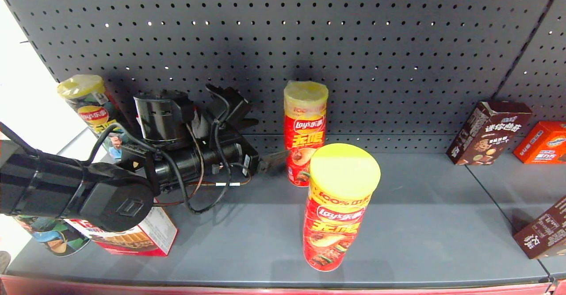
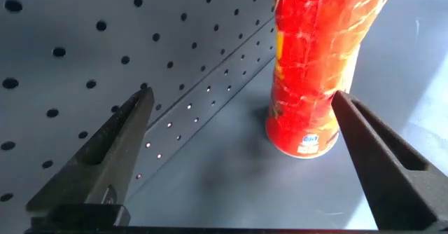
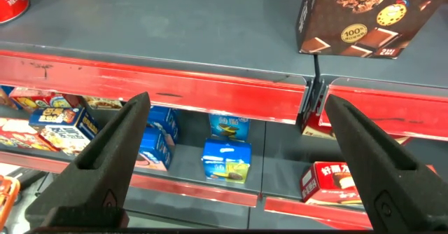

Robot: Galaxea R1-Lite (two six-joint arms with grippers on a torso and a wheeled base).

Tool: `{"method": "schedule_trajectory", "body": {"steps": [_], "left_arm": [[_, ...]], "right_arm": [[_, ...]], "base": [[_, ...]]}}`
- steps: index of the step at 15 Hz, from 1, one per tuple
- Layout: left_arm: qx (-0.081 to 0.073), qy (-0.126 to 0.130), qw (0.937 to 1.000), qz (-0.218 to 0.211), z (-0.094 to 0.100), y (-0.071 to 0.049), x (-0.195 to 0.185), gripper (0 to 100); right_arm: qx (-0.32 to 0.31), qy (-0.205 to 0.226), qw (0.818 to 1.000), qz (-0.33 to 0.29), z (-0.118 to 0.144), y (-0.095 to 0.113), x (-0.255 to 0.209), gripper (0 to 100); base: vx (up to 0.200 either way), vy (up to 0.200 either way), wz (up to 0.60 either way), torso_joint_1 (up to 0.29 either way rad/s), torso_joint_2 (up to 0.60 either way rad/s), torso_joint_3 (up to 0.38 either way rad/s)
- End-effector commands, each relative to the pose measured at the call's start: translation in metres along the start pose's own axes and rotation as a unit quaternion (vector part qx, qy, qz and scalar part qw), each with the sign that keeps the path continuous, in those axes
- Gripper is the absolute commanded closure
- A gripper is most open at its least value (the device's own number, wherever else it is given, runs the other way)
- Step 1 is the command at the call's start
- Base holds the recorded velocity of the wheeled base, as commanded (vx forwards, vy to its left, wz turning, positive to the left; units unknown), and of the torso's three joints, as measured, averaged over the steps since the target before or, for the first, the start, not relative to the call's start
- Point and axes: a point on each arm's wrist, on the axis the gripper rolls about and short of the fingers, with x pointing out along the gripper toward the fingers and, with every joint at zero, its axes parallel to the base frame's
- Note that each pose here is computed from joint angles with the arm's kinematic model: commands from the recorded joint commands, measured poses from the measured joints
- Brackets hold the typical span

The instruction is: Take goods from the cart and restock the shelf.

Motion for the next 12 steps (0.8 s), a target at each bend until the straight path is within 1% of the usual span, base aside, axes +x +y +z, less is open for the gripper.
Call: {"method": "schedule_trajectory", "body": {"steps": [1,2,4,5,7,10,12], "left_arm": [[0.002,-0.003,1.0,-0.001,-0.001,-0.002,-0.004,0],[0.003,-0.003,1.0,0.004,-0.002,-0.003,-0.006,0],[0.002,0.004,0.9998,0.019,-0.003,-0.004,-0.011,0],[0.003,0.009,0.9994,0.034,-0.004,-0.004,-0.011,0],[0.008,0.01,0.9978,0.065,0.001,-0.002,-0.008,0],[0.009,0.012,0.9964,0.084,0.002,0.001,0.004,0],[0.009,0.011,0.9962,0.085,0.0,0.004,0.012,0]], "right_arm": [[0.0,0.001,1.0,0.0,0.0,0.0,0.0,0],[0.0,0.001,1.0,0.0,0.0,0.0,0.0,0],[0.0,0.001,1.0,0.0,0.0,0.0,0.0,0],[0.0,0.001,1.0,0.0,0.0,0.0,0.0,0],[0.0,0.001,1.0,0.0,0.0,0.0,0.0,0],[0.0,0.001,1.0,0.0,0.0,0.0,0.0,0],[0.0,0.001,1.0,0.0,0.0,0.0,0.0,0]], "base": [[0.0,0.0,0.0,0.0,0.0,0.0],[0.0,0.0,0.0,0.0,0.0,0.0],[0.0,0.0,0.0,0.0,0.0,0.0],[0.0,0.0,0.0,0.0,0.0,0.0],[0.0,0.0,0.0,0.0,0.0,0.0],[0.0,0.0,0.0,0.0,0.0,0.0],[0.0,0.0,0.0,0.0,0.0,0.0]]}}
